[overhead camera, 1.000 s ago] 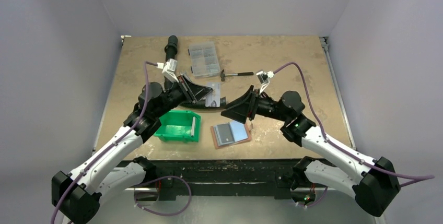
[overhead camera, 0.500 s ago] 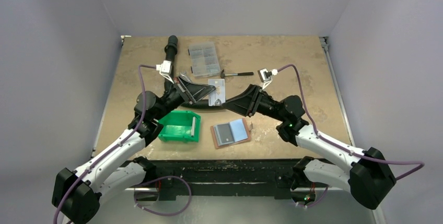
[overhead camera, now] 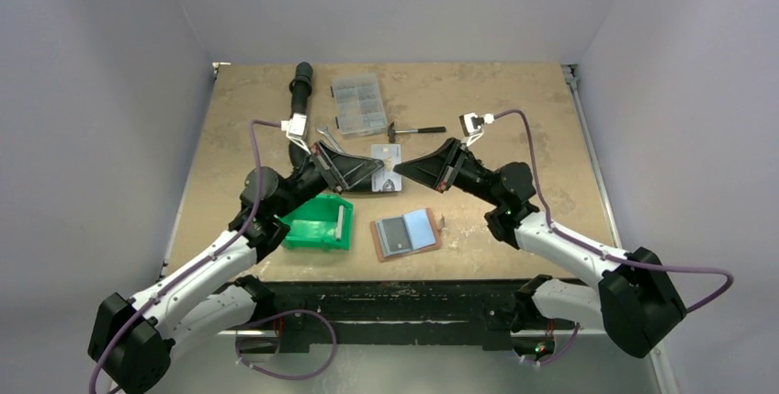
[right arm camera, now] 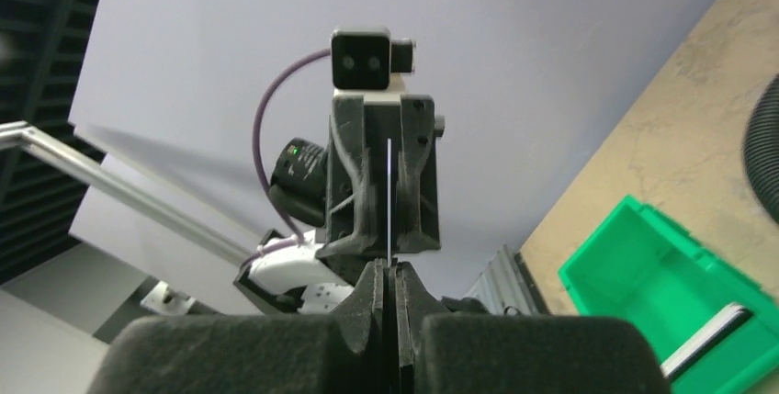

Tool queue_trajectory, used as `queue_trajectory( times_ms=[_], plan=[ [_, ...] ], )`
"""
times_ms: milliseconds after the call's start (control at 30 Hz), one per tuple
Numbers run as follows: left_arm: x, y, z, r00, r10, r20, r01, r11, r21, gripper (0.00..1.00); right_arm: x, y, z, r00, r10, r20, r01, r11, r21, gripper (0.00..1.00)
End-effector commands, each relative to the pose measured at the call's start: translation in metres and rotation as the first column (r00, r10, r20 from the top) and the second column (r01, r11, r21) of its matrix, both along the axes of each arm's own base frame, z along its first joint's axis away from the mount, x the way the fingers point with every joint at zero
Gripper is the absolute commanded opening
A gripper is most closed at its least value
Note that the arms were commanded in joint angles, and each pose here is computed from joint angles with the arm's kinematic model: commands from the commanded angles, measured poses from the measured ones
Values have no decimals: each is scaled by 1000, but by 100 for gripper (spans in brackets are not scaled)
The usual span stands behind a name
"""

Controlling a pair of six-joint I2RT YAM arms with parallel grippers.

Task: Put the credit cards into the card holder
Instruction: Insert the credit card into the card holder.

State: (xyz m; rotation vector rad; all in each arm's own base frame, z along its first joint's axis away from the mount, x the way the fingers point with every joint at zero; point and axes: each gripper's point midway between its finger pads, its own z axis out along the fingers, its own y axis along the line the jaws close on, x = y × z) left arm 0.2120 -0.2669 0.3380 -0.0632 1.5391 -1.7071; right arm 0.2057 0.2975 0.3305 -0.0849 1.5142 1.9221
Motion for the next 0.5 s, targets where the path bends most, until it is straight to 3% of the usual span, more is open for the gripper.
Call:
queue_trajectory(
  times_ms=[0, 33, 100, 133, 200, 233, 267, 367, 467],
  plan=[
    [7, -2, -31, 998, 42, -48, -33, 983, 180, 46, 25, -22, 2, 995, -100, 20, 100, 995, -11, 0],
    [16, 4, -54, 989, 112, -101, -77, 952, 297, 61, 35, -30, -12, 990, -139, 11, 140, 988, -68, 0],
    [28, 28, -98, 951, 261, -165, -136, 835, 533, 76, 56, -54, -52, 965, -264, 11, 258, 931, -257, 0],
    [30, 38, -116, 936, 304, -177, -132, 771, 623, 78, 67, -67, -75, 944, -329, 22, 312, 870, -382, 0],
    [25, 51, -147, 916, 338, -216, -71, 667, 742, 79, 76, -95, -120, 910, -407, 82, 361, 677, -642, 0],
    [24, 50, -155, 917, 324, -231, -38, 648, 761, 78, 78, -112, -136, 892, -437, 115, 374, 570, -732, 0],
    [21, 45, -162, 922, 298, -247, -6, 650, 760, 77, 77, -123, -148, 893, -429, 136, 358, 495, -792, 0],
    [16, 21, -168, 939, 205, -275, 43, 724, 689, 70, 60, -130, -183, 929, -366, 46, 203, 403, -892, 0],
    [12, -3, -177, 946, 141, -293, 87, 759, 645, 56, 36, -97, -186, 979, -173, -105, -1, 517, -856, 0]
  ],
)
